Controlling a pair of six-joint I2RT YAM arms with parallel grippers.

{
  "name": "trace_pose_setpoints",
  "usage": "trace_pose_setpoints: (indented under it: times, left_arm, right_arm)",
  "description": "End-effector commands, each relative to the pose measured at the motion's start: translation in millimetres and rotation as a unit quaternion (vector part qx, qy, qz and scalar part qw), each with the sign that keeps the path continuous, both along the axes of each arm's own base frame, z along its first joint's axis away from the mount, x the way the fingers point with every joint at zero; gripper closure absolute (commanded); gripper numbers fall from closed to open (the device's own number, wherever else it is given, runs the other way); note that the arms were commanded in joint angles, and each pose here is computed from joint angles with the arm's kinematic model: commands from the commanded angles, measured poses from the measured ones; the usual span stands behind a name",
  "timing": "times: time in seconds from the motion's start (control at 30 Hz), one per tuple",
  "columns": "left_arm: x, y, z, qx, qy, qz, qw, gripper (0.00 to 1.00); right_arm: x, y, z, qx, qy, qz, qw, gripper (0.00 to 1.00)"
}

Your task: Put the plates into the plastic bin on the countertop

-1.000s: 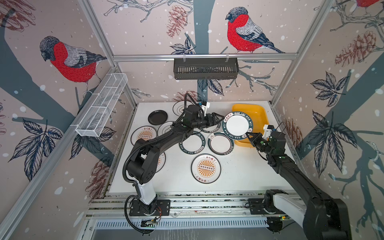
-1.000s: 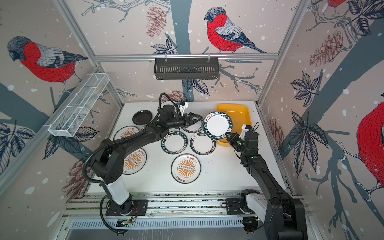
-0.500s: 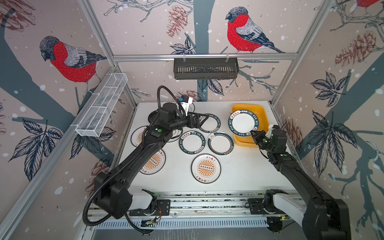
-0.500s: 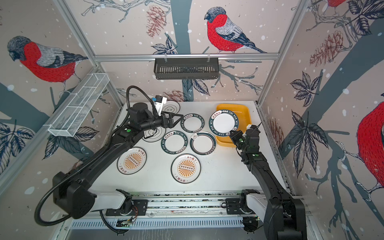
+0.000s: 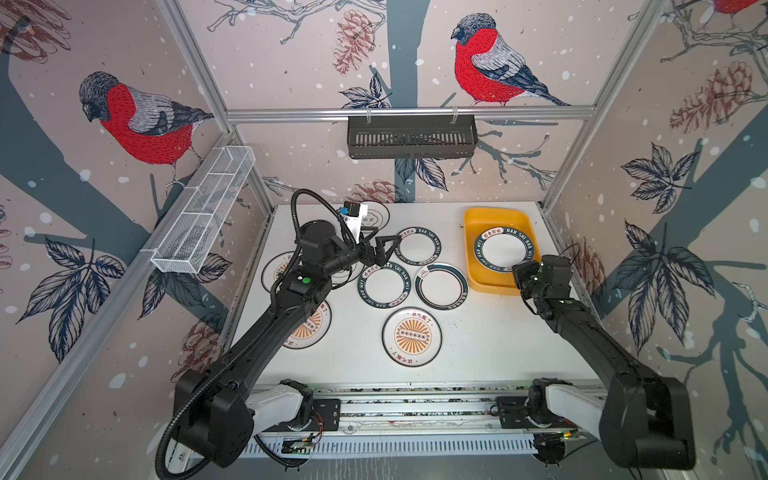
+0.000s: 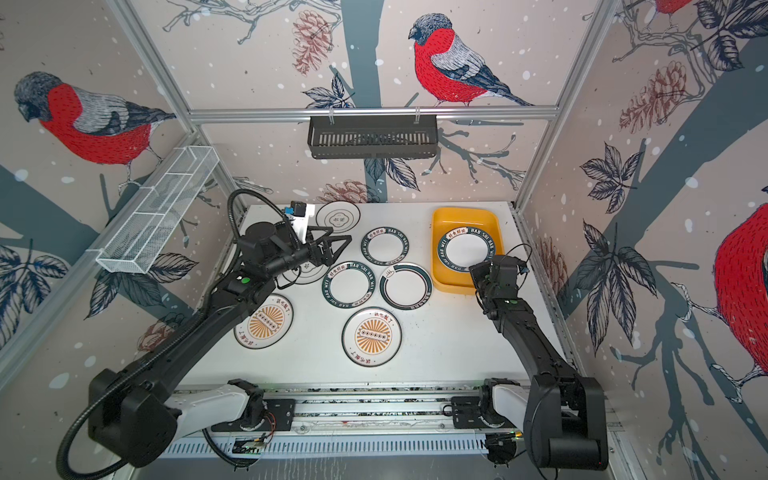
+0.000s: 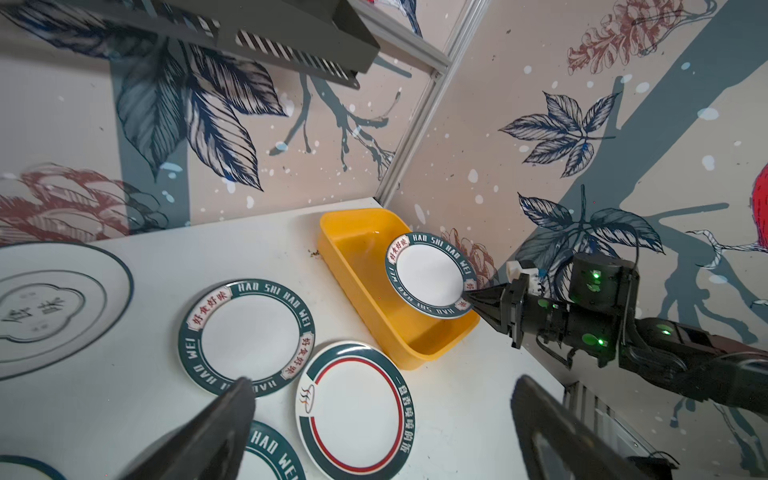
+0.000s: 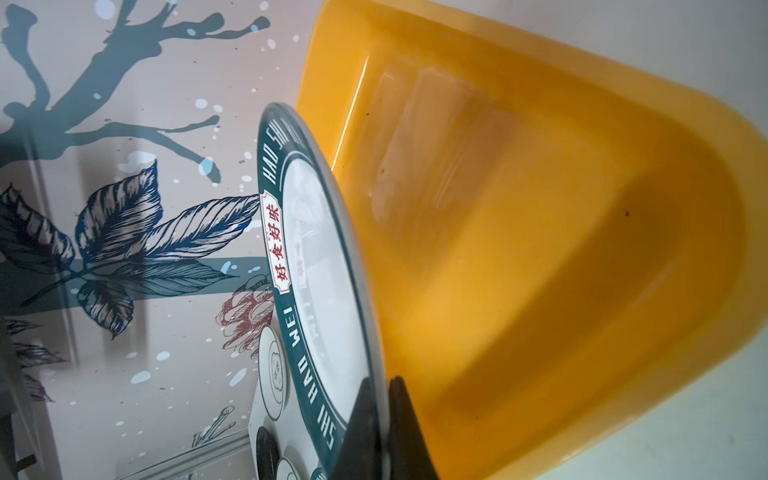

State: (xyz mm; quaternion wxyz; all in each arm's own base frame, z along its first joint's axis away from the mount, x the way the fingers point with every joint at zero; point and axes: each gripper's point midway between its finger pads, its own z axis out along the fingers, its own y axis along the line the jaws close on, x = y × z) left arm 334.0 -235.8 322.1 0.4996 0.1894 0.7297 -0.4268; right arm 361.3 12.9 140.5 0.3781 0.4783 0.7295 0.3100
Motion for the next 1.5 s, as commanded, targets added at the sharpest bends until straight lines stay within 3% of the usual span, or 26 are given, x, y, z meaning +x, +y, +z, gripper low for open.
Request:
trace_pose_setpoints:
  times: [0.0, 0.2, 0.3, 0.4, 0.53, 0.77, 0.93, 1.27, 1.47]
  left_arm:
    - [-5, -10, 5, -0.022, -0.010, -0.039, 0.999, 0.03]
    - [0, -12, -18, -0.012, 0.000, -0.024, 1.000, 0.04]
    - [5, -25, -25, 0.019, 0.008, -0.023, 1.000, 0.03]
    - [7, -46, -25, 0.044, -0.005, -0.022, 0.999, 0.04]
    - [11, -88, -29, 0.016, 0.003, -0.066, 0.998, 0.04]
    - [28, -164, -63, 0.023, 0.033, -0.125, 0.991, 0.04]
    - [31, -197, -94, 0.043, 0.058, -0.156, 0.985, 0.04]
    - [40, -214, -116, 0.050, 0.080, -0.152, 0.984, 0.04]
    - [42, -214, -115, 0.051, 0.077, -0.145, 0.985, 0.04]
  right_arm:
    - [18, -4, 10, 0.018, -0.038, -0.022, 0.999, 0.99]
    - [42, -8, -7, 0.024, -0.018, -0.039, 0.999, 0.99]
    - [52, -8, -15, 0.039, -0.017, -0.046, 0.998, 0.99]
    - [60, -7, -25, 0.048, -0.012, -0.047, 0.998, 0.99]
    - [70, -3, -36, 0.054, -0.005, -0.037, 0.998, 1.00]
    - [83, -4, -43, 0.069, -0.005, -0.037, 0.997, 1.00]
    - [92, -4, -51, 0.070, 0.013, -0.038, 0.997, 1.00]
    - [100, -3, -65, 0.098, 0.038, -0.061, 0.993, 1.00]
    - [103, -5, -69, 0.076, 0.062, -0.065, 0.993, 0.99]
